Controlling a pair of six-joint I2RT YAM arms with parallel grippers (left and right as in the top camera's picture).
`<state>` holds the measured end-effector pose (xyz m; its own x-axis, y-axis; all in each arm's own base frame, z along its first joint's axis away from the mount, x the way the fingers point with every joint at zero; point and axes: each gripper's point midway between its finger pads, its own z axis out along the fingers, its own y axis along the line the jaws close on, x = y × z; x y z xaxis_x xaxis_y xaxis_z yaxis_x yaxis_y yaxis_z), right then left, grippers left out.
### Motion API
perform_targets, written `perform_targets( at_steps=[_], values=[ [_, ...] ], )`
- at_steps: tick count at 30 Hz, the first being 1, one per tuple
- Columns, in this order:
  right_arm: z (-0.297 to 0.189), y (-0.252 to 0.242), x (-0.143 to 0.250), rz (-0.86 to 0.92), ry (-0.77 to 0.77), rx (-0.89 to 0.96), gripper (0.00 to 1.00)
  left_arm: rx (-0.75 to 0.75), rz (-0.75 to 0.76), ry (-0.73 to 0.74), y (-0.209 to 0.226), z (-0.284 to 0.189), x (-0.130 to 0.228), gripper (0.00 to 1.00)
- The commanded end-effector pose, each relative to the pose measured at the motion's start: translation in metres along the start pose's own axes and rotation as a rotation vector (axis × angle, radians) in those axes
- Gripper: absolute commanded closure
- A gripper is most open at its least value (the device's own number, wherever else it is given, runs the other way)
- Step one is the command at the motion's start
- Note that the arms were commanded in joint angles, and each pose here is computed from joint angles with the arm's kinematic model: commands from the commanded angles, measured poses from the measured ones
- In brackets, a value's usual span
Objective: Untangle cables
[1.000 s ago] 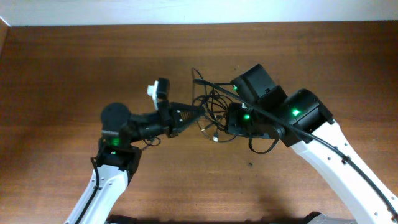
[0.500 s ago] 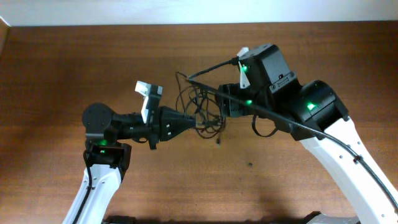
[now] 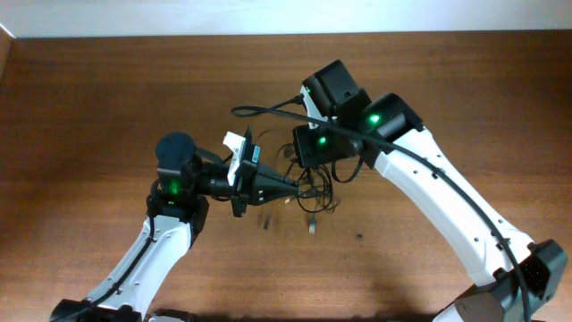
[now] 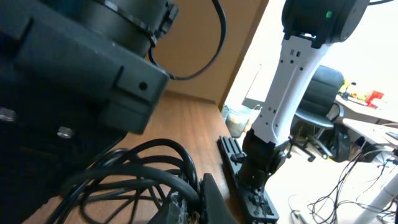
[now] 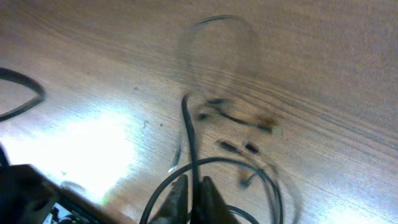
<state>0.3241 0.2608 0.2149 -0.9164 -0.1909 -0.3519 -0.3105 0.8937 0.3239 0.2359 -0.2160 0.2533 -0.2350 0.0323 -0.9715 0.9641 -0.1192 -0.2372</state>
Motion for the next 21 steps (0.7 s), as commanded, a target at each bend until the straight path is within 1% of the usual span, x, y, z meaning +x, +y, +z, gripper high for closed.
perform_targets(
  at_steps=[1, 2, 4, 5, 6, 7, 8, 9, 10, 12, 13, 14, 15, 16, 17, 18, 19, 20, 21],
  values=[
    [-0.026, -0.037, -0.013, 0.075, -0.097, 0.143, 0.96, 0.003, 0.008, -0.001, -0.001, -0.005, -0.005, 1.00],
    [-0.046, -0.042, -0.016, 0.096, -0.137, 0.129, 0.96, -0.070, -0.014, -0.015, 0.012, -0.009, -0.006, 1.00],
    [-0.085, -0.051, -0.017, 0.130, -0.215, 0.110, 0.96, -0.259, -0.112, -0.037, 0.045, -0.017, 0.000, 1.00],
    [-0.109, -0.071, -0.011, 0.164, -0.253, 0.171, 0.96, -0.462, -0.216, -0.039, 0.078, -0.029, 0.014, 1.00],
    [-0.120, -0.085, -0.006, 0.190, -0.265, 0.220, 0.96, -0.617, -0.278, -0.031, 0.100, -0.043, 0.026, 1.00],
    [-0.132, -0.103, 0.002, 0.227, -0.266, 0.282, 0.96, -0.750, -0.321, -0.019, 0.116, -0.057, 0.037, 1.00],
    [-0.140, -0.118, 0.011, 0.280, -0.262, 0.327, 0.96, -0.847, -0.361, -0.020, 0.127, -0.070, 0.044, 1.00],
    [-0.148, -0.134, 0.020, 0.339, -0.250, 0.370, 0.96, -0.950, -0.421, -0.049, 0.137, -0.084, 0.047, 1.00],
    [-0.152, -0.145, 0.026, 0.375, -0.239, 0.388, 0.96, -1.070, -0.506, -0.110, 0.148, -0.105, 0.050, 1.00],
    [-0.154, -0.152, 0.031, 0.408, -0.226, 0.402, 0.96, -1.245, -0.714, -0.214, 0.156, -0.135, 0.067, 1.00],
    [-0.153, -0.152, 0.033, 0.409, -0.217, 0.404, 0.96, -1.354, -0.949, -0.310, 0.154, -0.150, 0.090, 1.00],
    [-0.153, -0.152, 0.035, 0.410, -0.210, 0.406, 0.96, -1.354, -1.042, -0.367, 0.153, -0.150, 0.094, 1.00],
    [-0.152, -0.152, 0.040, 0.412, -0.189, 0.407, 0.86, -1.231, -1.078, -0.405, 0.152, -0.133, 0.081, 1.00],
    [-0.151, -0.151, 0.042, 0.413, -0.178, 0.401, 0.80, -1.117, -1.002, -0.377, 0.149, -0.118, 0.065, 1.00],
    [-0.148, -0.144, 0.046, 0.415, -0.151, 0.360, 0.73, -0.913, -0.788, -0.303, 0.138, -0.090, 0.033, 1.00],
    [-0.144, -0.134, 0.048, 0.416, -0.127, 0.303, 0.68, -0.645, -0.498, -0.217, 0.108, -0.058, -0.001, 1.00],
    [-0.139, -0.120, 0.051, 0.402, -0.094, 0.223, 0.63, -0.411, -0.274, -0.157, 0.071, -0.037, -0.023, 1.00],
    [-0.132, -0.104, 0.054, 0.371, -0.056, 0.123, 0.60, -0.214, -0.083, -0.102, 0.032, -0.025, -0.036, 1.00],
    [-0.130, -0.098, 0.054, 0.371, -0.045, 0.090, 0.61, -0.143, -0.006, -0.073, 0.017, -0.023, -0.037, 1.00]
  ],
)
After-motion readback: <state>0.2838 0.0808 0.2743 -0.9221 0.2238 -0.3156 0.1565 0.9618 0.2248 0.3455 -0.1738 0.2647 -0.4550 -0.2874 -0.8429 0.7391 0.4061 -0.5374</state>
